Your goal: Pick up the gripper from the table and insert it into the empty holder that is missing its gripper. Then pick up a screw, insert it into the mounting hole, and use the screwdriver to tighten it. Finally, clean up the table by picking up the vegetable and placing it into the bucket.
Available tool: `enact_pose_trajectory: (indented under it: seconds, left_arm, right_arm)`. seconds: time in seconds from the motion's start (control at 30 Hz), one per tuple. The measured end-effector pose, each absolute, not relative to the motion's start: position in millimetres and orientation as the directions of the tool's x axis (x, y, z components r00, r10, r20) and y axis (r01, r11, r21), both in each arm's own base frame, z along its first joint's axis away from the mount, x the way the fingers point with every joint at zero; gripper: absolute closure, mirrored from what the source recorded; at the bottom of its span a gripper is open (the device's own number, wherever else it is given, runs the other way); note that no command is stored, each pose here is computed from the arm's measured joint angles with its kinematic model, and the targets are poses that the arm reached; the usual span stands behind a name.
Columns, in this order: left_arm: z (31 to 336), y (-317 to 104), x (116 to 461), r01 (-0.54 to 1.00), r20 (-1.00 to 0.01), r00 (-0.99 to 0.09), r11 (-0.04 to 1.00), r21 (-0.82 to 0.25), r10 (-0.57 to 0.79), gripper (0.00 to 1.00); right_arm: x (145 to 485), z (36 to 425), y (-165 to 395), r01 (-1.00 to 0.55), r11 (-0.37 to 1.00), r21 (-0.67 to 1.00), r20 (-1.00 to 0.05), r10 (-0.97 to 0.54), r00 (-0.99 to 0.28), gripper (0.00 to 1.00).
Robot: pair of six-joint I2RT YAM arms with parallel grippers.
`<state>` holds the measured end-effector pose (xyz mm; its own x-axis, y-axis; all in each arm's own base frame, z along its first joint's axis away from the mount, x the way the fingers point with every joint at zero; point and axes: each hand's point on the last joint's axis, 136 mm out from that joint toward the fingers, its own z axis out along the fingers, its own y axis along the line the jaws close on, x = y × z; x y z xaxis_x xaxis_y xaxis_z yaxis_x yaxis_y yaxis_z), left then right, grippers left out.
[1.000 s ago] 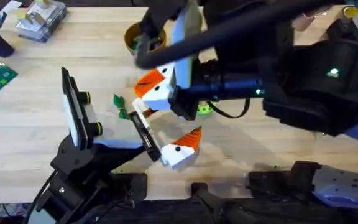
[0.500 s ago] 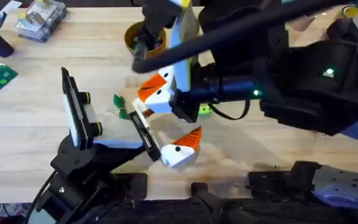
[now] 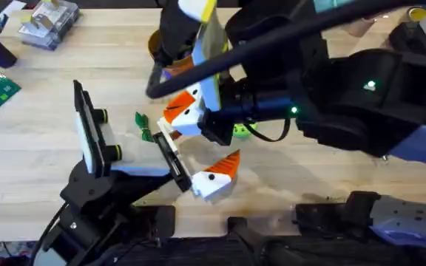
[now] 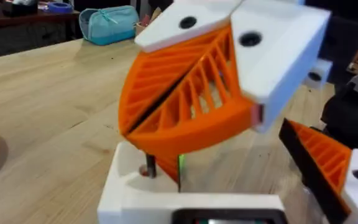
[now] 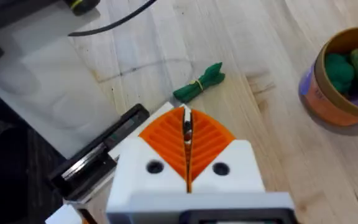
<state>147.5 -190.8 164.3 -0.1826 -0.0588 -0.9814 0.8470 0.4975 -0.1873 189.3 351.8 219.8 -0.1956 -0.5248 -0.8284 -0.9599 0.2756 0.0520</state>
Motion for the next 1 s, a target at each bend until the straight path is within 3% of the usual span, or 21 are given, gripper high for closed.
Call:
enact_pose_trajectory:
  seconds: [1.0]
  left_arm:
    - [164.1,-190.4,148.0,0.843,-0.980,-0.191,0.500,-0.196,-0.063,0.011]
  right_arm:
    - [189.5,200.5,349.5,-0.957,0.281,0.065,-0.789,-0.573,-0.222,0.995]
